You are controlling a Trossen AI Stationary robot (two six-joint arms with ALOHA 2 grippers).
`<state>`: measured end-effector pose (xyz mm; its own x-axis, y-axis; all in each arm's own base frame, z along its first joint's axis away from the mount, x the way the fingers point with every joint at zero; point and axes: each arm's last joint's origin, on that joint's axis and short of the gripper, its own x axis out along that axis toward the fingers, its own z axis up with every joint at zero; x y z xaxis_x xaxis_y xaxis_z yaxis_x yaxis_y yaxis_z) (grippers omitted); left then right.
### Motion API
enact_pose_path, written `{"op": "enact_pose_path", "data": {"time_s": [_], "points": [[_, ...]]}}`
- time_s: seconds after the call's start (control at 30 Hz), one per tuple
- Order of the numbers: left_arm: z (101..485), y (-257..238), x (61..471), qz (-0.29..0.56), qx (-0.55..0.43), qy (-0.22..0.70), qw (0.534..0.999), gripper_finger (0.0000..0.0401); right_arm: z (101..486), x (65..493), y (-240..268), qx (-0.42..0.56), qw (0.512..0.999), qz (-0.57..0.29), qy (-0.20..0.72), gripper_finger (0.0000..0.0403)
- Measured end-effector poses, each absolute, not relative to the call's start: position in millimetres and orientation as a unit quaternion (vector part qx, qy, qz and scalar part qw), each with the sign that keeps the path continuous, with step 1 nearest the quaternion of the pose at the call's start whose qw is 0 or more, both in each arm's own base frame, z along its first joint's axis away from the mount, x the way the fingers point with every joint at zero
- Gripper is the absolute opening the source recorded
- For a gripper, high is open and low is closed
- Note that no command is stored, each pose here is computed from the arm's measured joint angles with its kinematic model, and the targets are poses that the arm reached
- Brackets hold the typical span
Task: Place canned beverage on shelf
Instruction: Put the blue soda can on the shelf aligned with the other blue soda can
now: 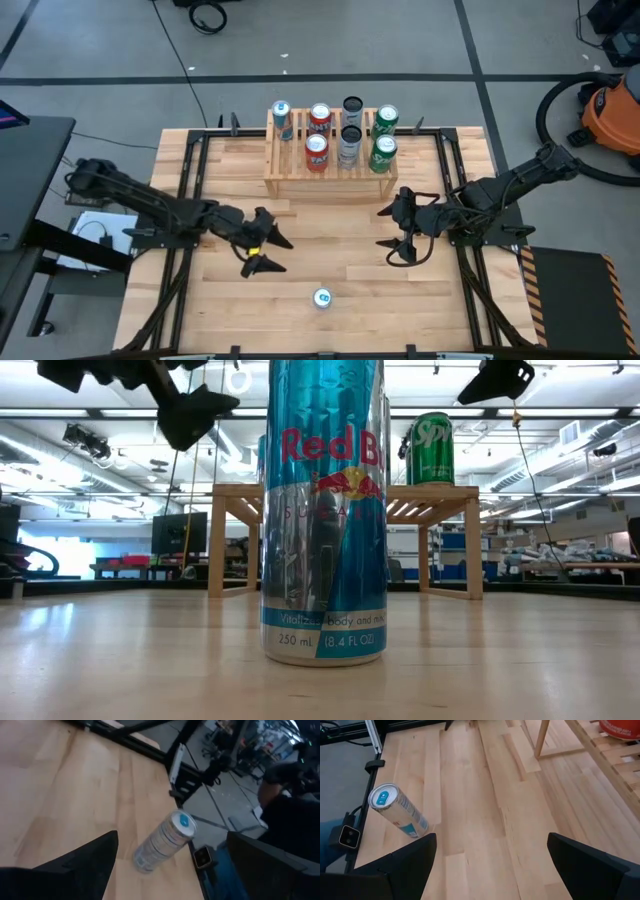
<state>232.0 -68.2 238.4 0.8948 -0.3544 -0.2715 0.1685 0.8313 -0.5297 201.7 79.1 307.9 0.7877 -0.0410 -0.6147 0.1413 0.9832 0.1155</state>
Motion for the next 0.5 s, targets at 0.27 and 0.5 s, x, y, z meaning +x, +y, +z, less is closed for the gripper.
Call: {"op": "enact_pose_path", "data": {"time_s": [0.27,0.5], "points": [[238.9,-85.0,237.7,-0.181,-0.237,0.148,0.943,0.0373,307.8,201.7,79.2,0.072,0.943,-0.045,0.323,0.039],[251.1,-99.2,257.9,-0.144,-0.231,0.205,0.94,0.0373,307.9,201.7,79.2,0.052,0.944,-0.038,0.324,0.039]]}}
